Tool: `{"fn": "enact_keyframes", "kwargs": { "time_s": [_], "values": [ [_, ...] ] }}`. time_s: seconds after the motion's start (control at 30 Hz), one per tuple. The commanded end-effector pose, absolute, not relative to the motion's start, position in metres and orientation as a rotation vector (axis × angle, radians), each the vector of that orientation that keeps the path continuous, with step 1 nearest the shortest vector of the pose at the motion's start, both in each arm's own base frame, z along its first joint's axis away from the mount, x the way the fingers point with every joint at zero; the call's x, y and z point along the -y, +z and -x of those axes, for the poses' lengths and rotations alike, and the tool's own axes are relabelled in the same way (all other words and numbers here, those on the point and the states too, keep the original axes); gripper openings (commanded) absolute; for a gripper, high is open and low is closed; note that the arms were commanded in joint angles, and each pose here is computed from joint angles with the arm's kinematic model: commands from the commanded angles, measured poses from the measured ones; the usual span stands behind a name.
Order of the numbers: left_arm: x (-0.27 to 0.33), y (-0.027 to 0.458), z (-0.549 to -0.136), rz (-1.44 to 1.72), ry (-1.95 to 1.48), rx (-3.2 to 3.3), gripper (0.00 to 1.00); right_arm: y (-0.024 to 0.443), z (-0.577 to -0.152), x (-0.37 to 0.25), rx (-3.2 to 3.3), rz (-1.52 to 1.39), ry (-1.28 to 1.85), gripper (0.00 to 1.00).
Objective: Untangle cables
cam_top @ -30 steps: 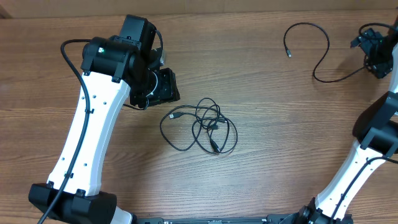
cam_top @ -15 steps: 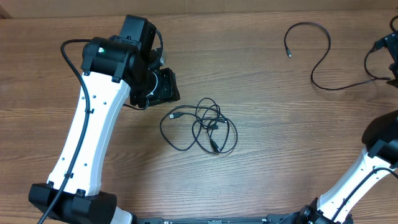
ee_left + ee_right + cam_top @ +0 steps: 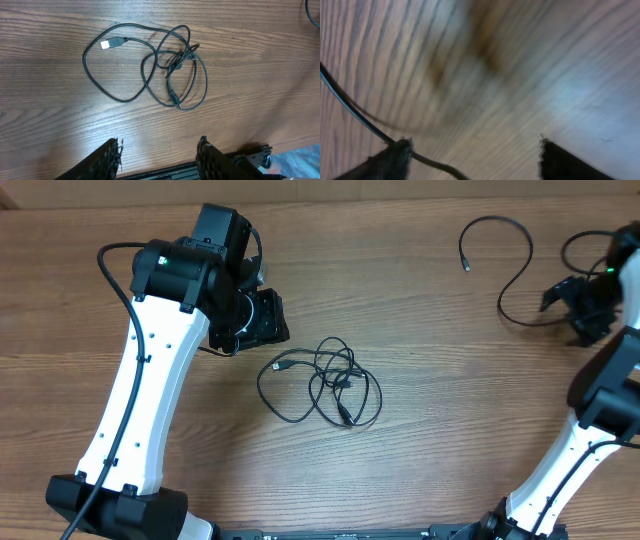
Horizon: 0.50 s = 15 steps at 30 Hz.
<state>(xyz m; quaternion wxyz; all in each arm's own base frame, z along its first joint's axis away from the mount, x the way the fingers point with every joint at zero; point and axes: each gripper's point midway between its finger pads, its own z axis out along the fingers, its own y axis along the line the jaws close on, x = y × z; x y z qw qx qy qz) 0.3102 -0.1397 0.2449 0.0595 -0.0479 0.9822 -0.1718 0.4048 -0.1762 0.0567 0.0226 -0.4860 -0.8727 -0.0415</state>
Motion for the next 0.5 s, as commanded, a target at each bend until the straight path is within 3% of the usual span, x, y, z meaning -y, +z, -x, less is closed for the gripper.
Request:
{"fn": "enact_keyframes", "kwargs": {
  "time_s": [0.0,0.07,0.13,0.17,0.47],
  "values": [
    [0.140,0.239,-0.311,0.120,-0.501,-2.989,0.52,0.050,-0.422,0.163,2.780,1.475,-0.155,0.64],
    [0.140,0.239,-0.311,0.120,-0.501,-2.989,0.53,0.051,-0.436,0.164,2.823,1.510,-0.167,0.44],
    [0.140,0.239,-0.311,0.120,-0.501,-2.989,0.53,0.054,-0.457,0.165,2.840,1.615,-0.249,0.12],
    [0.140,0.239,-0.311,0.120,-0.501,-2.989,0.53,0.056,-0.465,0.163,2.853,1.635,-0.300,0.04],
    [0.140,0.239,-0.310,0.121,-0.500,-2.992,0.53,0.098,-0.540,0.167,3.055,1.677,-0.830,0.04]
  ]
}}
